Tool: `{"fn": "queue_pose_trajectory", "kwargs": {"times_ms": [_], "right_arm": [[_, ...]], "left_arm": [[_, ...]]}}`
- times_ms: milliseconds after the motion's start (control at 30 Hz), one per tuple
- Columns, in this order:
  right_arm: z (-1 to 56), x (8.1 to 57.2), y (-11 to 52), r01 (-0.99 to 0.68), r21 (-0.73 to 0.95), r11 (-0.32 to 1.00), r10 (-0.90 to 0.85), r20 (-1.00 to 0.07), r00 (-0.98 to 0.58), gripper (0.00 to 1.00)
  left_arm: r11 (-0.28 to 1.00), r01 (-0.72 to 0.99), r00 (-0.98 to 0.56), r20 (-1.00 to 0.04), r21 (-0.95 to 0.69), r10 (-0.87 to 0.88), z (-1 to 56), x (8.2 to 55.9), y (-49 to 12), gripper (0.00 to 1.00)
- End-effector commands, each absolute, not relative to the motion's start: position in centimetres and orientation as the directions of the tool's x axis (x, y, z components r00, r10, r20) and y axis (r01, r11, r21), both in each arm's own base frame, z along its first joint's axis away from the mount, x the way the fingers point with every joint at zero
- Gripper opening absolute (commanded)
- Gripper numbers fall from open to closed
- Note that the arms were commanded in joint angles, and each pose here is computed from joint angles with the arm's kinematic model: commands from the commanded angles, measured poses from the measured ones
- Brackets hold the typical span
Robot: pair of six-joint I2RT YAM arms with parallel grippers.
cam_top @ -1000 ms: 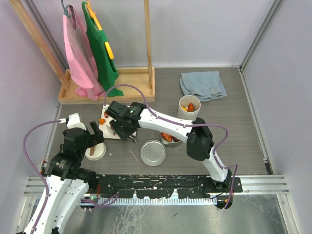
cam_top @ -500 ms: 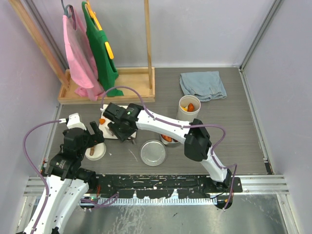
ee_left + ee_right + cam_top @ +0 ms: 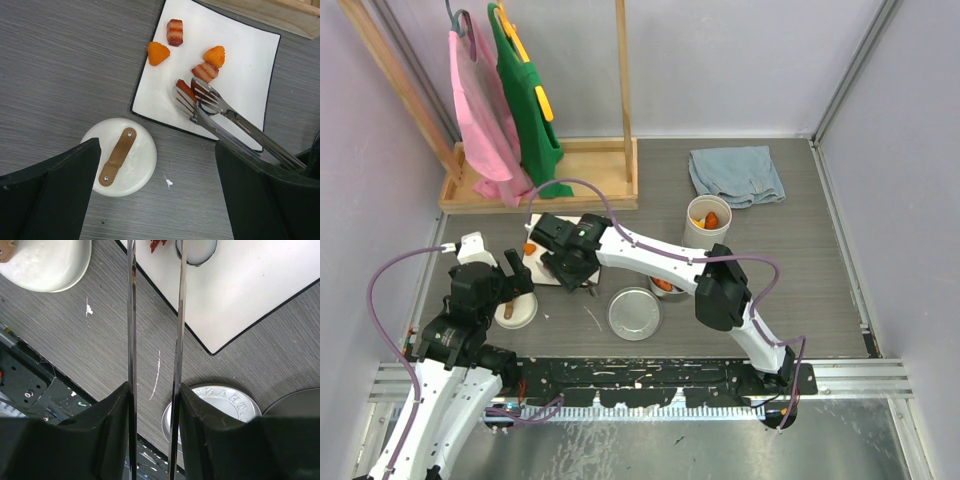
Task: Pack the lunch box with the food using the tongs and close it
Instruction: Pick up the fake food from the plate.
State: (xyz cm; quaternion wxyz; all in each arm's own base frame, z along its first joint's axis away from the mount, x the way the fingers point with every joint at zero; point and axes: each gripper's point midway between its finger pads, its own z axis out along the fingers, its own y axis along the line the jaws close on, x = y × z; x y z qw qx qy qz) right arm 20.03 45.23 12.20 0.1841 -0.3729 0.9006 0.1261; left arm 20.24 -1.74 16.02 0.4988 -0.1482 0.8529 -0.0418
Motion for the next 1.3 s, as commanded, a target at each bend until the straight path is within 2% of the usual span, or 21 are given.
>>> {"fn": "queue_pose_trajectory", "kwargs": {"times_ms": [0, 467, 1267], "right_arm": [[13.8, 20.5, 46.3, -0.727, 0.092, 0.68, -0.611, -0.478, -0.631, 0.45], [13.9, 20.5, 46.3, -0.726, 0.09, 0.682, -0.605, -0.487, -0.629, 0.4], [19.3, 19.6, 43.4, -0.68, 0.156, 0.716, -0.48, -0.596, -0.643, 0.36]], "left_arm": [[0.947, -0.211, -0.416, -0.855, -0.241, -0.311, 17.2, 20.7, -1.7, 0.98], [0.947, -0.213, -0.416, -0.855, -0.24, -0.31, 17.2, 20.7, -1.7, 0.98], [0.946, -0.213, -0.41, -0.857, -0.243, -0.312, 17.3, 20.6, -1.6, 0.98]]}}
